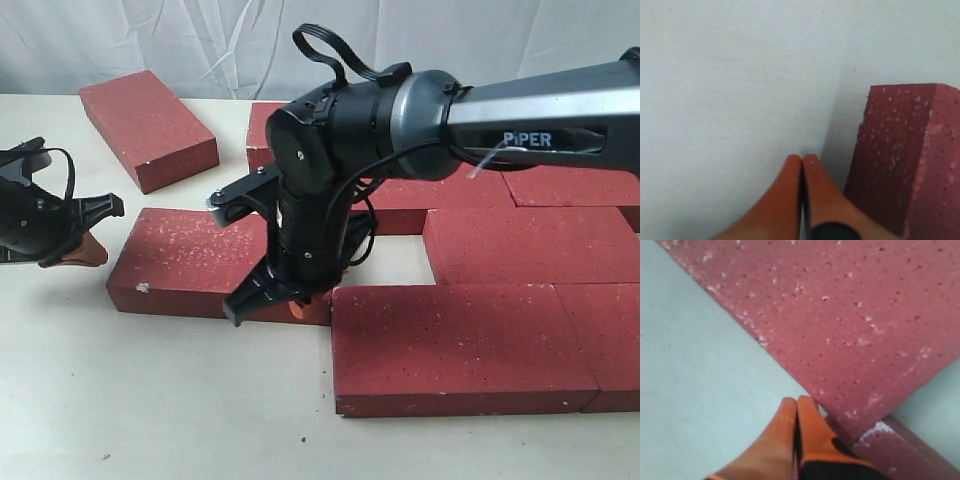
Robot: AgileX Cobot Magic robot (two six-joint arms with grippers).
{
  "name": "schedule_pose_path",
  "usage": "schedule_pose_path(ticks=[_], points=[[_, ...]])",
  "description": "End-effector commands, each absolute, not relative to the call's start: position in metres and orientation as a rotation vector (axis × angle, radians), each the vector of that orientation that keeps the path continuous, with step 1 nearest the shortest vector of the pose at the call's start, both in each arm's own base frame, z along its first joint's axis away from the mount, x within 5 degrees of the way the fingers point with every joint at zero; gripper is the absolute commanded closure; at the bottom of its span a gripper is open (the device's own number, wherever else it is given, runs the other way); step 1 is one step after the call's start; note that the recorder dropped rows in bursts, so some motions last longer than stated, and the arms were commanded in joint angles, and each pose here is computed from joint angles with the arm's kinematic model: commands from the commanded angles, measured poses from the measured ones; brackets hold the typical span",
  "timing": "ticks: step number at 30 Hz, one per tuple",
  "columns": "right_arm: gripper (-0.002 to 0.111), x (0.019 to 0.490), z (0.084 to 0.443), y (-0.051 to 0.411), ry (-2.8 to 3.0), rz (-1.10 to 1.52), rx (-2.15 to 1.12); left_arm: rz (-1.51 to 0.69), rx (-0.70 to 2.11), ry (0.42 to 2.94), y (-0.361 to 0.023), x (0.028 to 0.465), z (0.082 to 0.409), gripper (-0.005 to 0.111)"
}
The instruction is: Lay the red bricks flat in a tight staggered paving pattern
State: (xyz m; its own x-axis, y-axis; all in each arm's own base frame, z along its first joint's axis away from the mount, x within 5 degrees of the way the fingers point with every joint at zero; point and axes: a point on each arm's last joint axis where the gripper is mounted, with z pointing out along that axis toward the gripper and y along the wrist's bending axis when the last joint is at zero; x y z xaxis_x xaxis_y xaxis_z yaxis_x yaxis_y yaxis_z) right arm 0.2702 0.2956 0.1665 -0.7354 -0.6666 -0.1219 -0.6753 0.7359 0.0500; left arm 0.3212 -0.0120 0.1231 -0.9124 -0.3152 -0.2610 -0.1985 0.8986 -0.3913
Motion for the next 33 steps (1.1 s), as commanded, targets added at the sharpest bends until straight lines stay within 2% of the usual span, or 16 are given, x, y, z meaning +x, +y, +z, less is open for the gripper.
schedule_pose_path(ticks=[1,8,16,22,33], points=[[0.109,0.265,0.169,0.301,2.849,0.252,-1.112,-0.519,-0.369,2.749,-0.014,0.320,0.123,0.107],[0.109,0.270,0.183,0.298,2.804,0.336,-1.074,-0.516,-0.363,2.748,-0.014,0.320,0.123,0.107],[0.109,0.318,0.204,0.250,2.780,0.356,-0.732,-0.504,-0.342,2.754,-0.013,0.320,0.123,0.107],[0.109,0.337,0.185,0.224,2.870,0.291,-0.650,-0.504,-0.342,2.754,-0.013,0.320,0.123,0.107],[0.109,0.347,0.150,0.230,2.890,0.301,-0.567,-0.508,-0.345,2.755,-0.013,0.320,0.123,0.107]])
